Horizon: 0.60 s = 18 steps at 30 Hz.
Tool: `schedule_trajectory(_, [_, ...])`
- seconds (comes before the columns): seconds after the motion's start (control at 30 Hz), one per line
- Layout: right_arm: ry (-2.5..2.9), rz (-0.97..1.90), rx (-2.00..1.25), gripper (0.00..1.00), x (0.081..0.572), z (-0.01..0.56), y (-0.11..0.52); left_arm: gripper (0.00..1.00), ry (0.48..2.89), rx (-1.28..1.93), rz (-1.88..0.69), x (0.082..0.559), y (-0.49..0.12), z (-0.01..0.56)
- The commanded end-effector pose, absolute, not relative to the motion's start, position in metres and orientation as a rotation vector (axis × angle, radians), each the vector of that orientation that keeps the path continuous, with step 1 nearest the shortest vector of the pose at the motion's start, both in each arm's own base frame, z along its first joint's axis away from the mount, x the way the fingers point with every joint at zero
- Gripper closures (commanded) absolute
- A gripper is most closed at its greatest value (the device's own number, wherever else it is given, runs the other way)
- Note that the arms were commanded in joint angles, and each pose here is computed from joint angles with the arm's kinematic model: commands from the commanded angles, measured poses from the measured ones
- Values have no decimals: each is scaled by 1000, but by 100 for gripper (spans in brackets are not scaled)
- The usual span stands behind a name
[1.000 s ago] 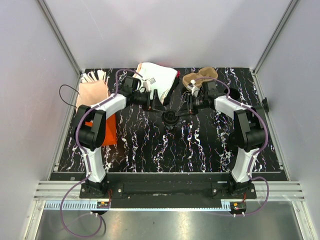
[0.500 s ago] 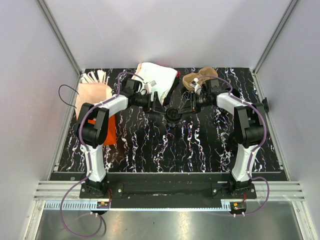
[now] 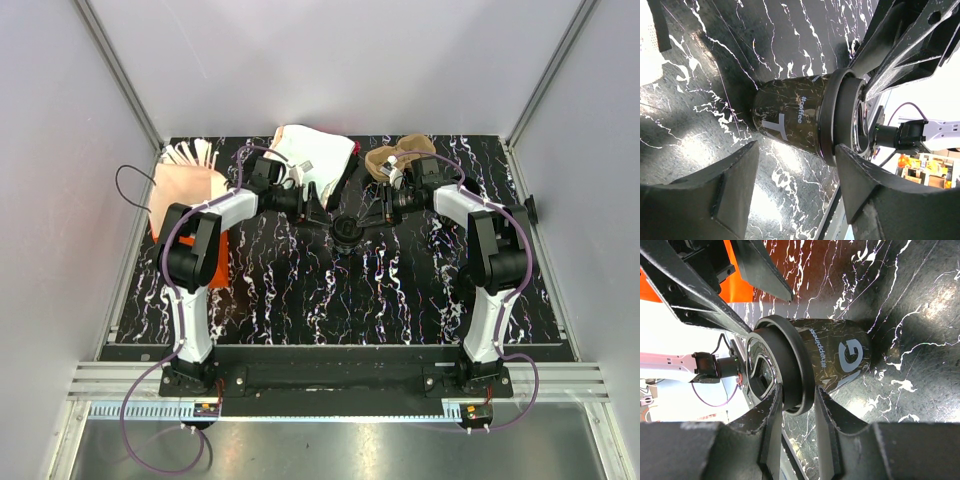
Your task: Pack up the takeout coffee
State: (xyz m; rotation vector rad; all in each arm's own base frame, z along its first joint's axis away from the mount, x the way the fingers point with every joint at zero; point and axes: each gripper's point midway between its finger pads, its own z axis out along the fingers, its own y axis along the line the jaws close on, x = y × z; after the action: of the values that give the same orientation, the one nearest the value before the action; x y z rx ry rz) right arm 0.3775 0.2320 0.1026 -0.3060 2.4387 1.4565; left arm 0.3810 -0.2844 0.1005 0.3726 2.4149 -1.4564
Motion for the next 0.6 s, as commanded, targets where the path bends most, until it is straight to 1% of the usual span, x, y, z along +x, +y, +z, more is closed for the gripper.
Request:
schedule_trajectory(0.0, [2450,1385,-324,82,384,92,225,42,2376,397,-1448,391,-289,104])
schedule_trajectory(0.1, [2456,1373,-319,82,385,90,224,53,2411,398,-1402,390,-287,95])
schedule_trajectory(0.2, [2465,1349,-319,83,385,87,223,57,2427,398,-1390,386,-287,93])
schedule_trajectory(0.5, [2490,1304,-308,84,384,78,218,59,2422,422,-1382,378,-294,99])
schedule_trajectory(0.53, [2488,1299,-314,85,384,77,218,60,2425,429,-1378,376,-296,99])
schedule_trajectory(0.57, [2494,1298,-312,85,382,75,218,65,2432,434,-1365,375,-296,97])
